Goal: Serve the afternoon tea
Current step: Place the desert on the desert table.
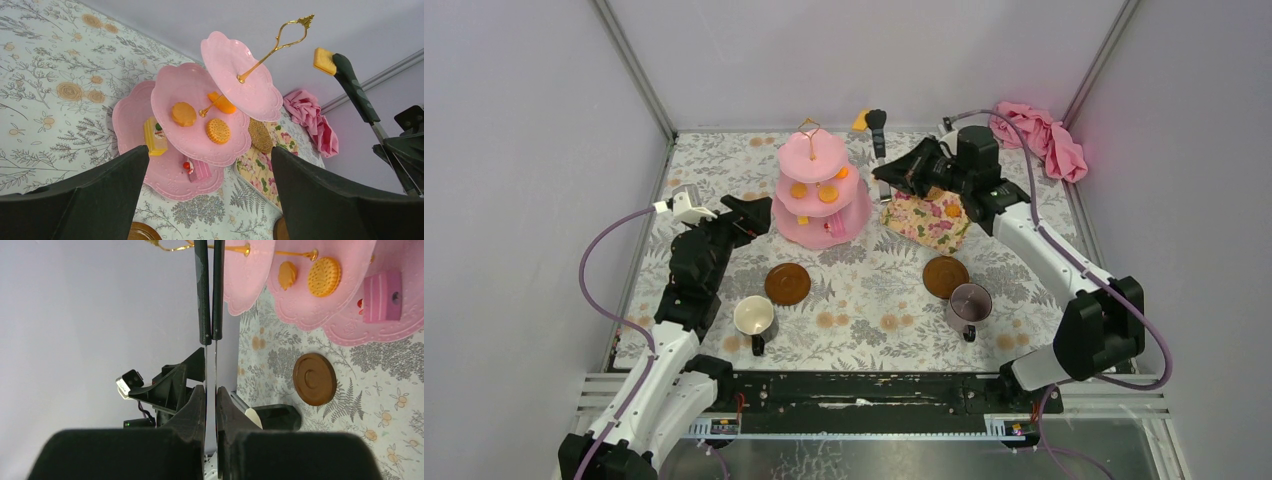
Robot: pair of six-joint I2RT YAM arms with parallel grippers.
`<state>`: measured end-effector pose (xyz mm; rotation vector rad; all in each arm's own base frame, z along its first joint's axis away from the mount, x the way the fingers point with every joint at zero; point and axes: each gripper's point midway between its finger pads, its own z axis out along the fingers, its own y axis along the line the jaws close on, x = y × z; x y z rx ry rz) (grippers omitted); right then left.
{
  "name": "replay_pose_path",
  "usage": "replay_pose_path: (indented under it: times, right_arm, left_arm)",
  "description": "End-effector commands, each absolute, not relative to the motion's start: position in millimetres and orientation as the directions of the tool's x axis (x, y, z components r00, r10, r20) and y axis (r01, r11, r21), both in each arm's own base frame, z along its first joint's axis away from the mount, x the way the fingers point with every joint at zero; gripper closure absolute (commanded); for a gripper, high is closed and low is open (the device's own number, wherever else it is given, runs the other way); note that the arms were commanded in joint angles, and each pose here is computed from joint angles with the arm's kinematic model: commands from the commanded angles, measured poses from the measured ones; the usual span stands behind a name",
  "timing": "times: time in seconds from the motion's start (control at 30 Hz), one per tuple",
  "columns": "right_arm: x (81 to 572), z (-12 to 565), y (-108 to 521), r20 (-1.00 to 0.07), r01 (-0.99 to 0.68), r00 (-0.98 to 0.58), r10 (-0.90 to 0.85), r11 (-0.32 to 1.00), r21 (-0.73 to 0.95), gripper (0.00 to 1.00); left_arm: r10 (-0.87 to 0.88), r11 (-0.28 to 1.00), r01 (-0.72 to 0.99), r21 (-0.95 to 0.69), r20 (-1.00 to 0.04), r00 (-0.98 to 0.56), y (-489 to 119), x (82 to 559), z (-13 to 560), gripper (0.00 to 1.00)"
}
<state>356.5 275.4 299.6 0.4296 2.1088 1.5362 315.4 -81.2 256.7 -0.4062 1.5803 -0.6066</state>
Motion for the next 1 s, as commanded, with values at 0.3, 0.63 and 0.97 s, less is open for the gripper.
replay_pose_path:
  times: [0.3, 0.63, 0.97]
  right_arm:
    - [348.8, 318.0, 331.8, -0.292, -0.125, -0.845, 0.449, 0.364, 0.923, 1.00]
    - [344.2, 311.0, 348.6, -0.303, -0.124, -0.856, 0.419, 0.402, 0.907, 1.00]
    - [342.3, 302.2, 352.1, -0.299, -0.114, -0.862, 0.410, 0.418, 0.901, 1.00]
  left_arm:
    - [-0.599, 0.791, 0.105, -0.603, -0.797, -0.076, -78.9, 316.5, 263.1, 0.00]
    - [-0.601, 0.789, 0.108, -0.605, -0.796, -0.072, -78.9, 315.6, 264.7, 0.00]
    - [-0.600, 0.789, 0.108, -0.604, -0.797, -0.073, -78.9, 315.6, 264.5, 0.00]
